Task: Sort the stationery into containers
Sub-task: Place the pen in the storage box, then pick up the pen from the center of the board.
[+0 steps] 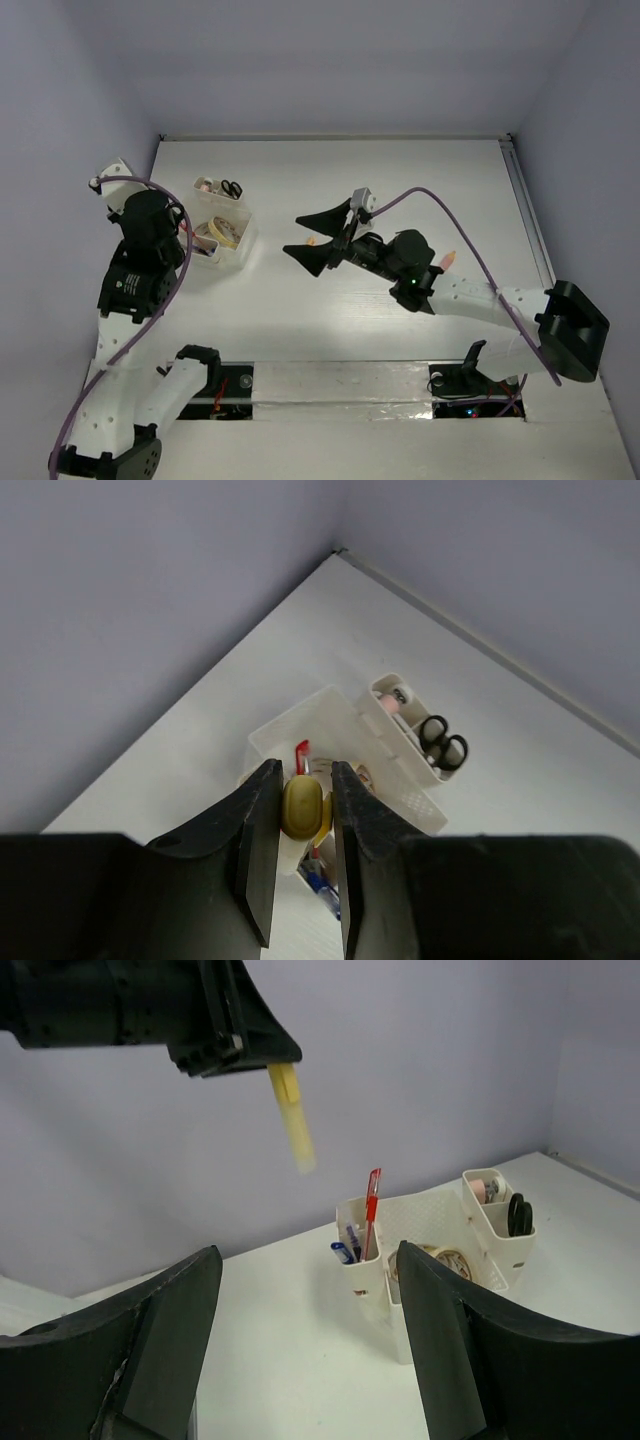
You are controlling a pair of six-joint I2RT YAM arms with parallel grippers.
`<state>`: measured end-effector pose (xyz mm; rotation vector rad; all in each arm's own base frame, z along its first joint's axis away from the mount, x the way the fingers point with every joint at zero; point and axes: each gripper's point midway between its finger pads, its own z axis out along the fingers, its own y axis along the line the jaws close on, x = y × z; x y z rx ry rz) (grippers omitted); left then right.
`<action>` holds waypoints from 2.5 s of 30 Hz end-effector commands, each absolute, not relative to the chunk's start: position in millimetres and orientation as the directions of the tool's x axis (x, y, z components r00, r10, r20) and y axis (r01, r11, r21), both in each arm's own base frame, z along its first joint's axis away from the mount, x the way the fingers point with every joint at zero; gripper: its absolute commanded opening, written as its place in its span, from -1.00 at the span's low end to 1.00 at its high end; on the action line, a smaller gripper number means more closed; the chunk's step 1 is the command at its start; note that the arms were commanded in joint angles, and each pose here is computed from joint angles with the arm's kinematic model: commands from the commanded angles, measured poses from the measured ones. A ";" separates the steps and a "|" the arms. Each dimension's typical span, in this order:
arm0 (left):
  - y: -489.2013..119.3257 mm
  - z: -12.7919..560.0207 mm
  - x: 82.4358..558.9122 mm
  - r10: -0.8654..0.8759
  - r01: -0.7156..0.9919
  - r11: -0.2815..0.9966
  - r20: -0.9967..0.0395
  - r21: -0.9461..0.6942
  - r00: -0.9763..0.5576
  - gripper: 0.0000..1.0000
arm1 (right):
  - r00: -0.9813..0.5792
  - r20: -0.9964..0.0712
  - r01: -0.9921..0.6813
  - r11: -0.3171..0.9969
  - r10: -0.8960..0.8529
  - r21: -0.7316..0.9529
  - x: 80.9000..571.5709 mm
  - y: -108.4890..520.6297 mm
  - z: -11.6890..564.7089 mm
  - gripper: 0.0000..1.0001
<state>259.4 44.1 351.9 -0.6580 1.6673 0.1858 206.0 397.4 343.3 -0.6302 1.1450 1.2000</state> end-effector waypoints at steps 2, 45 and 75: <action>70.6 340.9 271.3 -0.302 -0.601 0.770 -0.952 -0.215 -0.046 -1.00 | 0.007 -0.898 -0.934 0.323 0.441 0.152 202.6 378.7 368.8 0.53; 90.9 252.1 328.3 -0.375 -0.582 0.776 -0.920 -0.245 -0.112 0.61 | 0.053 -0.912 -0.879 0.453 0.406 0.151 217.6 353.9 376.2 0.61; -160.3 318.4 198.2 -0.348 0.685 0.609 -0.911 -0.400 -0.223 0.98 | -0.503 -0.786 0.395 0.904 0.359 0.160 320.0 55.3 112.9 0.52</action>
